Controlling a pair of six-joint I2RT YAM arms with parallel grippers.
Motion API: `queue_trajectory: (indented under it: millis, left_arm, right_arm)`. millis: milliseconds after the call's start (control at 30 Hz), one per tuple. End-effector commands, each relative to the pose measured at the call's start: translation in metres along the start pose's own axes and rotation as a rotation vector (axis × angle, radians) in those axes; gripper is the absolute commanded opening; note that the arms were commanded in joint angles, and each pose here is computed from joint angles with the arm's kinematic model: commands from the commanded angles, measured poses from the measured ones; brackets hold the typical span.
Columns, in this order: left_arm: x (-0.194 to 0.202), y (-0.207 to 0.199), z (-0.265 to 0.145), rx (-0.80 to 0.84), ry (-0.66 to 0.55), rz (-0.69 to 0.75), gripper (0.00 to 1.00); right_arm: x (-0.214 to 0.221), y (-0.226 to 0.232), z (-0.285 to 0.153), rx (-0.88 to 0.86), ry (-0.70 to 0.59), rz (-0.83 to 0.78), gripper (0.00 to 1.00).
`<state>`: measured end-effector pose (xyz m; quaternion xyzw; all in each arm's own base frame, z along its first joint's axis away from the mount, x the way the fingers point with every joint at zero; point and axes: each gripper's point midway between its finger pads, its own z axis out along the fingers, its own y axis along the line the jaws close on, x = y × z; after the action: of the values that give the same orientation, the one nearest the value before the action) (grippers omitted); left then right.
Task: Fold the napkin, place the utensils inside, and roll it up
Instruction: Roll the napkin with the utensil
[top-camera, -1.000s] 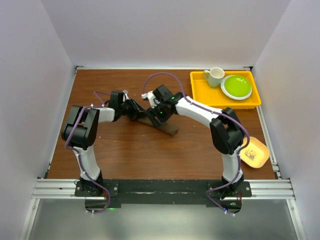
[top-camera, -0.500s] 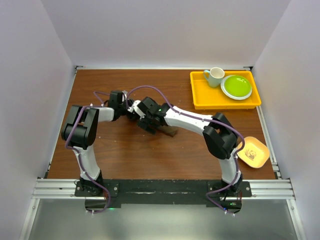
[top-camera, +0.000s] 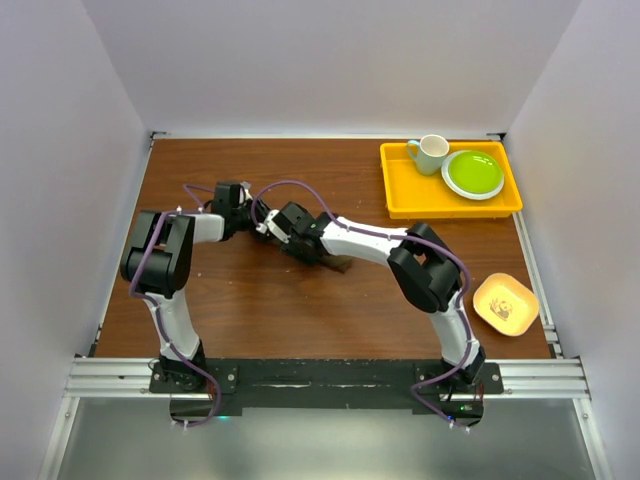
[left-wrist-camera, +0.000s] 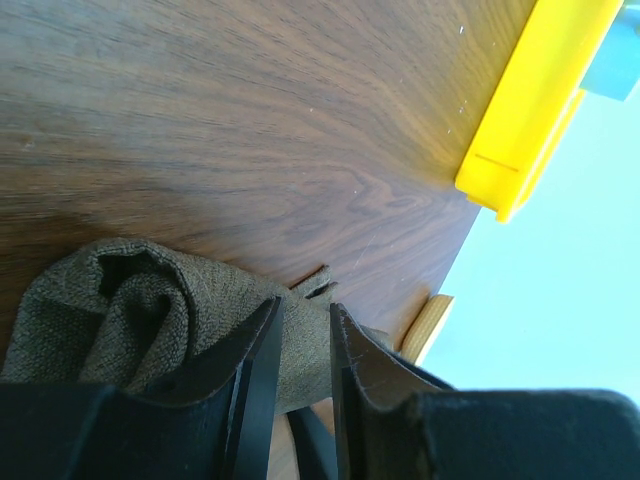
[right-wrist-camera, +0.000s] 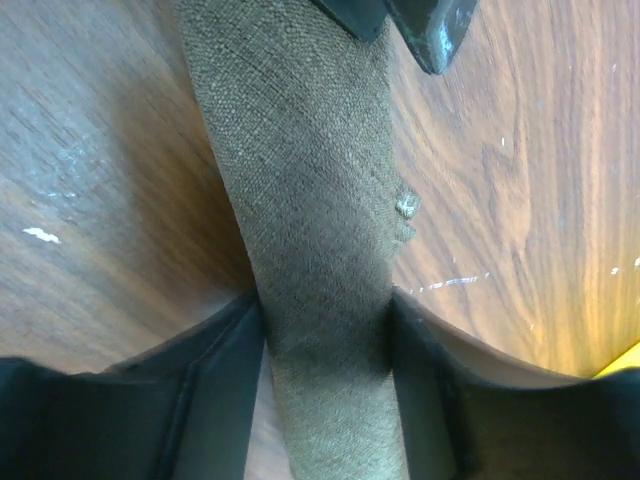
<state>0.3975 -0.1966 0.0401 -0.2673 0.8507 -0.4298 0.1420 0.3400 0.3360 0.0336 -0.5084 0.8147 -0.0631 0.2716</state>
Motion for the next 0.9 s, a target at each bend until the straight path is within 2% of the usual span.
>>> queue_trajectory:
  millis: [0,67,100,167,267,333,400,433,533,667,833,867]
  left_arm:
    - [-0.009,-0.010,-0.006,0.012,-0.004,0.037,0.31]
    - [-0.026,-0.025,-0.013,-0.001,-0.059,0.116,0.34]
    - [-0.025,-0.020,-0.019,-0.060,-0.055,0.113,0.35]
    - [-0.051,-0.039,-0.037,-0.093,-0.161,0.220,0.41]
    - [-0.076,-0.043,-0.071,-0.154,-0.274,0.245,0.48]
    - [-0.088,-0.042,-0.093,-0.170,-0.328,0.240,0.50]
    - [-0.092,-0.036,-0.103,-0.178,-0.349,0.236,0.51]
    - [-0.089,-0.035,-0.107,-0.172,-0.346,0.234,0.51]
    - [-0.074,-0.035,-0.104,-0.115,-0.315,0.238,0.49]
    - [-0.039,-0.056,-0.090,0.065,-0.236,0.265,0.46]
    - [0.012,-0.071,-0.052,0.156,-0.072,0.287,0.43]
    - [0.013,-0.079,-0.047,0.190,-0.073,0.297,0.43]
  right_arm:
    - [-0.005,0.004,0.009,-0.019,-0.005,0.012,0.32]
    - [-0.005,0.014,0.012,-0.070,0.000,0.035,0.21]
    - [-0.006,0.023,0.012,-0.123,0.004,0.045,0.15]
    - [-0.008,0.029,0.011,-0.168,-0.005,0.097,0.12]
    - [-0.010,0.036,0.004,-0.304,-0.021,0.236,0.08]
    - [-0.015,0.051,-0.003,-0.477,-0.037,0.320,0.07]
    - [-0.007,0.047,-0.002,-0.564,-0.003,0.449,0.07]
    - [-0.009,0.058,-0.007,-0.675,0.007,0.520,0.07]
    - [-0.007,0.055,-0.008,-0.796,0.023,0.686,0.07]
    - [-0.009,0.051,-0.011,-0.977,-0.014,0.894,0.08]
    - [-0.003,0.049,-0.006,-1.088,-0.006,1.056,0.09]
    - [0.002,0.046,-0.003,-1.084,-0.005,1.071,0.09]
